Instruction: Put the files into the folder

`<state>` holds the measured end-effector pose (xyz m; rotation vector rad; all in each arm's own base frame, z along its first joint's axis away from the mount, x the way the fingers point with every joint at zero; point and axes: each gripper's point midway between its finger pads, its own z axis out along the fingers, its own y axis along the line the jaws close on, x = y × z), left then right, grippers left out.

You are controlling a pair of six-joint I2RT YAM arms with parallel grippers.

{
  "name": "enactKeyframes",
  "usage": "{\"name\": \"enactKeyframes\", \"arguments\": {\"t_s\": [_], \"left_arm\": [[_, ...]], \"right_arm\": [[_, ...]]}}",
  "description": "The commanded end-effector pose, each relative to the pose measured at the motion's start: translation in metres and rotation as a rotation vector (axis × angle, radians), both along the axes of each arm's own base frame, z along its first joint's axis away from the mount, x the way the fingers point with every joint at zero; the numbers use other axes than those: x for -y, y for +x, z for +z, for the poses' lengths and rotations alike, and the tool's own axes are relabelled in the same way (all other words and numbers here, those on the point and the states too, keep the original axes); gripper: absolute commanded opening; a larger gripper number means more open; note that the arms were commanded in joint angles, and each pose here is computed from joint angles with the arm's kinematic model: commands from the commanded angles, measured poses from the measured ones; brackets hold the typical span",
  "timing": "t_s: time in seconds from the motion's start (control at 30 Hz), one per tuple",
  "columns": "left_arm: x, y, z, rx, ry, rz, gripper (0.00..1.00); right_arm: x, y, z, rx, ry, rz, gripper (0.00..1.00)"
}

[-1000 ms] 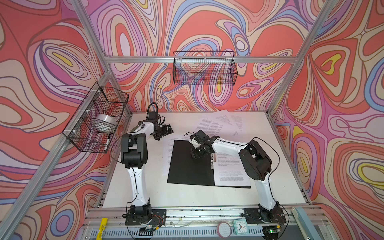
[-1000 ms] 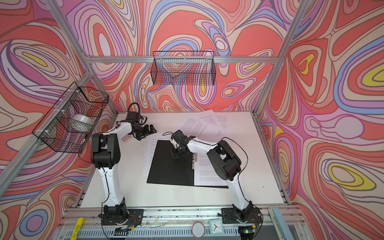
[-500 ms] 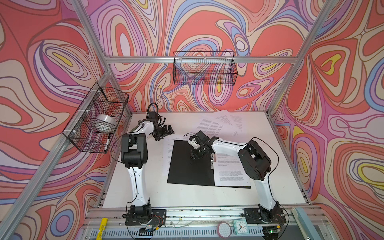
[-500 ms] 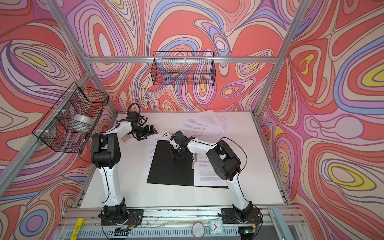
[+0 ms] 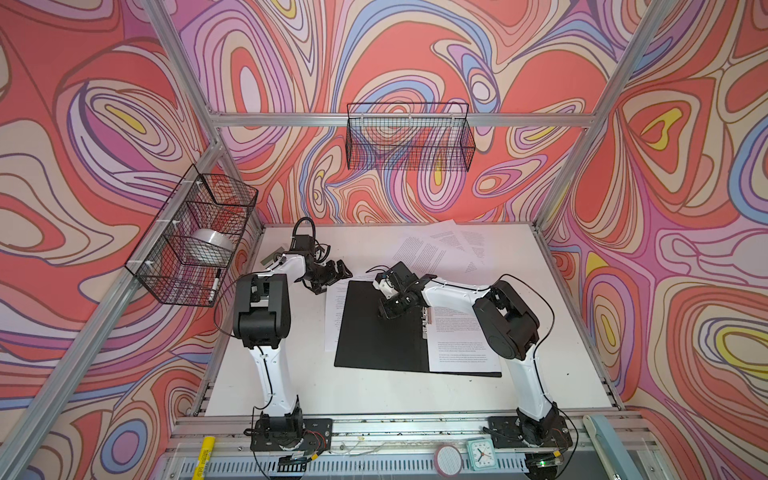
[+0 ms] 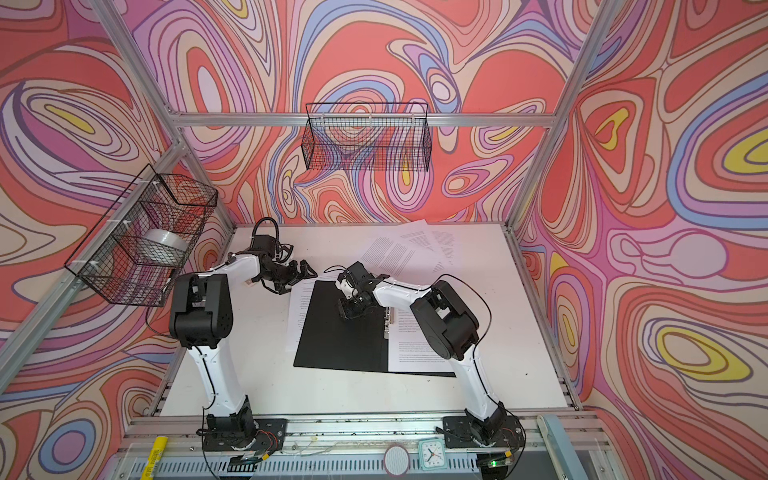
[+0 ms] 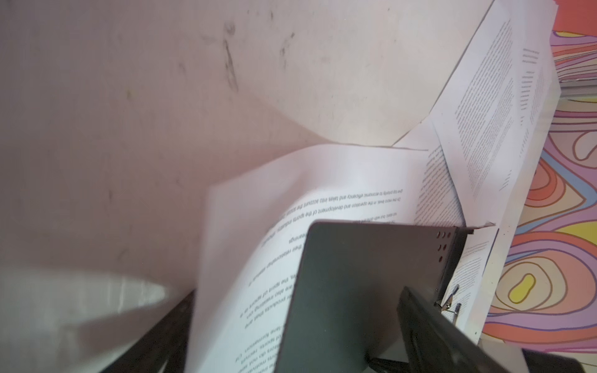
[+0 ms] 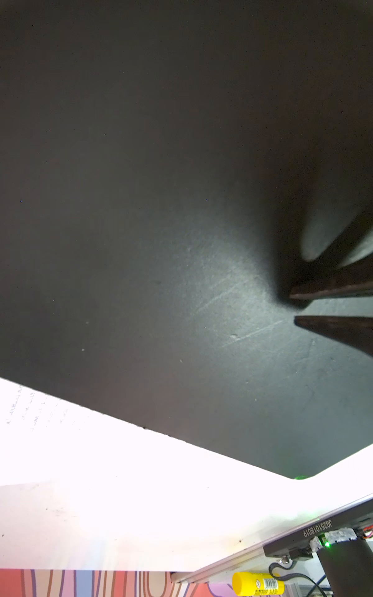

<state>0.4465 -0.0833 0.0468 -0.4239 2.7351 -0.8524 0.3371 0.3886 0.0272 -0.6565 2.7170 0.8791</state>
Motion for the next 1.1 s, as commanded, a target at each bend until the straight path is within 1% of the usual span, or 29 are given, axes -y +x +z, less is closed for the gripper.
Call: {"name": "enactKeyframes", "arguments": {"t_s": [0.0,0.13,0.27,0.37,0.4,0.57,0.73,0.8,0.83,0.87,0.97,1.07], "left_arm": [[0.004,-0.016,0.004,-0.031,-0.023,0.034,0.93],[0.003,-0.027,0.009,-0.019,-0.024,0.058,0.9],[-0.005,-0.037,0.004,-0.033,0.02,0.102,0.82],[-0.013,-0.042,0.001,-0.038,0.062,0.132,0.69],[-0.013,-0.042,0.001,-0.037,0.062,0.135,0.63],[-0.014,-0.041,0.002,-0.033,0.06,0.151,0.44],[-0.015,-0.038,-0.005,-0.055,0.058,0.169,0.19],[-0.015,-0.037,-0.004,-0.053,0.059,0.179,0.07],[-0.015,-0.036,-0.002,-0.048,0.052,0.177,0.02],[-0.014,-0.036,0.001,-0.043,0.047,0.173,0.0],[-0.015,-0.037,0.013,-0.021,0.054,0.17,0.0],[-0.029,-0.046,0.029,-0.004,0.139,0.195,0.0]], "right_arm": [[0.003,-0.009,-0.022,-0.048,-0.034,0.01,0.12],[0.001,-0.011,-0.023,-0.06,-0.022,0.014,0.12],[-0.001,-0.013,-0.021,-0.067,-0.001,0.019,0.12],[-0.002,-0.013,-0.019,-0.064,0.007,0.021,0.12],[-0.003,-0.013,-0.019,-0.066,0.01,0.021,0.12],[-0.004,-0.015,-0.017,-0.075,0.021,0.024,0.11],[-0.004,-0.015,-0.017,-0.078,0.025,0.022,0.12],[-0.004,-0.015,-0.014,-0.072,0.025,0.021,0.15],[-0.004,-0.014,-0.012,-0.067,0.029,0.02,0.17],[-0.004,-0.014,-0.009,-0.061,0.031,0.019,0.2],[-0.005,-0.012,0.002,-0.036,0.044,0.021,0.3],[-0.003,-0.008,0.013,0.007,0.042,0.017,0.44]]}}
